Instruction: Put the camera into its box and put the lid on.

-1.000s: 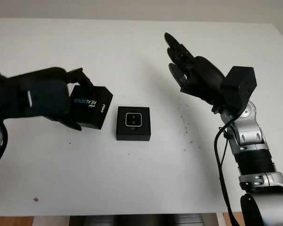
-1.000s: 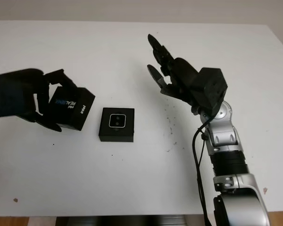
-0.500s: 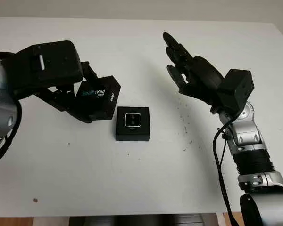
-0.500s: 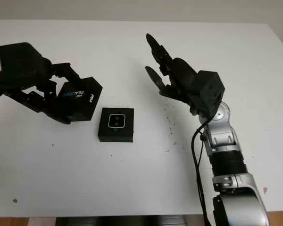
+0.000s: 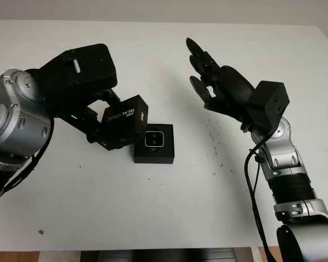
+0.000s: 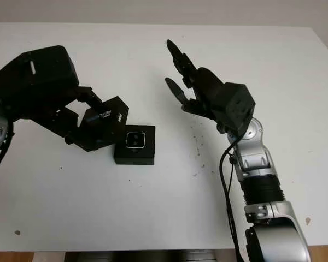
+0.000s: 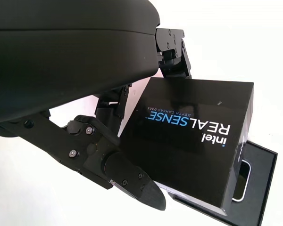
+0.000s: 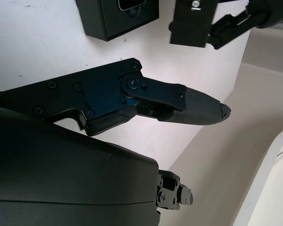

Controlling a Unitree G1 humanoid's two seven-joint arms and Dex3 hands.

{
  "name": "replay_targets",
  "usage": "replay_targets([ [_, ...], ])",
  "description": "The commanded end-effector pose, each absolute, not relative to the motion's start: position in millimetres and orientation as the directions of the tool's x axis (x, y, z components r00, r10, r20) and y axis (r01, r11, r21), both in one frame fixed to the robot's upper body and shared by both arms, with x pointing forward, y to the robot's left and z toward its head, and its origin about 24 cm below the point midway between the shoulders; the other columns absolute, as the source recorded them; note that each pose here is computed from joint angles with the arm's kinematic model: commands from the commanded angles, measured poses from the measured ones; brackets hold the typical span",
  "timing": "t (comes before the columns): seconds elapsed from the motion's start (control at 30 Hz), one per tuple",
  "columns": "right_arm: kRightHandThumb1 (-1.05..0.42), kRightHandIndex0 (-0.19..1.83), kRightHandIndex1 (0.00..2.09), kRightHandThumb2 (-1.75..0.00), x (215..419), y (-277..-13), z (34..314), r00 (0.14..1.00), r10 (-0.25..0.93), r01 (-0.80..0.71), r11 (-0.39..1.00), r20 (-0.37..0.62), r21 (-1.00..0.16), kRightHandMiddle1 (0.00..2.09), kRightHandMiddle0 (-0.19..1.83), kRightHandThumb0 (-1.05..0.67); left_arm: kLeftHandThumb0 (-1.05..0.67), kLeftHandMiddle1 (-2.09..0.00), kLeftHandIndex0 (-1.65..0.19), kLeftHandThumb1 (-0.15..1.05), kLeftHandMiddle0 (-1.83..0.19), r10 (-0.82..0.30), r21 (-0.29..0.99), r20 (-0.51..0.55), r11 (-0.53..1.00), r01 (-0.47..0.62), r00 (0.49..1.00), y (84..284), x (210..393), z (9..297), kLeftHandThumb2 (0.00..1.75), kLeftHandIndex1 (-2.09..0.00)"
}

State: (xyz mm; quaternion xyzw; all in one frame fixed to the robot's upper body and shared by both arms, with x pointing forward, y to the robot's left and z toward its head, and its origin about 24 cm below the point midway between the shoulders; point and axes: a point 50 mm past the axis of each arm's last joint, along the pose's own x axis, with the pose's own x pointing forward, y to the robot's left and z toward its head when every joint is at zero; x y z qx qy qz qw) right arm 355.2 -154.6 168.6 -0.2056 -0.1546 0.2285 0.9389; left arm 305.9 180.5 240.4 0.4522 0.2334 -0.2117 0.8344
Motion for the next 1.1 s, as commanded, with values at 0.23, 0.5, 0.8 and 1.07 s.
replay_targets([
  [0.23,-1.05,-0.1,0.06,-0.63,352,-149,172,0.848,0.485,-0.358,0.821,0.212,-0.446,0.06,-0.09,-0.83,-0.39,-1.91,-0.41,0.95,-0.62,-0.163,0.619,-0.597,0.529,0.58,0.786,169.3,305.7,243,0.05,-1.77],
  [0.5,-1.05,-0.11,0.05,-0.63,351,-146,171,0.849,0.481,-0.357,0.827,0.219,-0.435,0.06,-0.09,-0.81,-0.35,-1.81,-0.39,0.99,-0.49,-0.19,0.621,-0.6,0.502,0.602,0.777,160.6,308.0,242,0.06,-1.68],
  [0.8,-1.05,-0.13,0.05,-0.61,350,-144,168,0.854,0.47,-0.363,0.845,0.221,-0.394,0.05,-0.1,-0.82,-0.35,-1.8,-0.35,0.99,-0.48,-0.188,0.666,-0.582,0.447,0.597,0.791,148.6,312.5,244,0.05,-1.69],
  [1.07,-1.05,-0.13,0.05,-0.61,349,-144,168,0.86,0.457,-0.348,0.852,0.229,-0.392,0.06,-0.09,-0.81,-0.32,-1.68,-0.26,0.99,-0.4,-0.231,0.705,-0.554,0.381,0.598,0.8,141.7,316.9,245,0.06,-1.59],
])
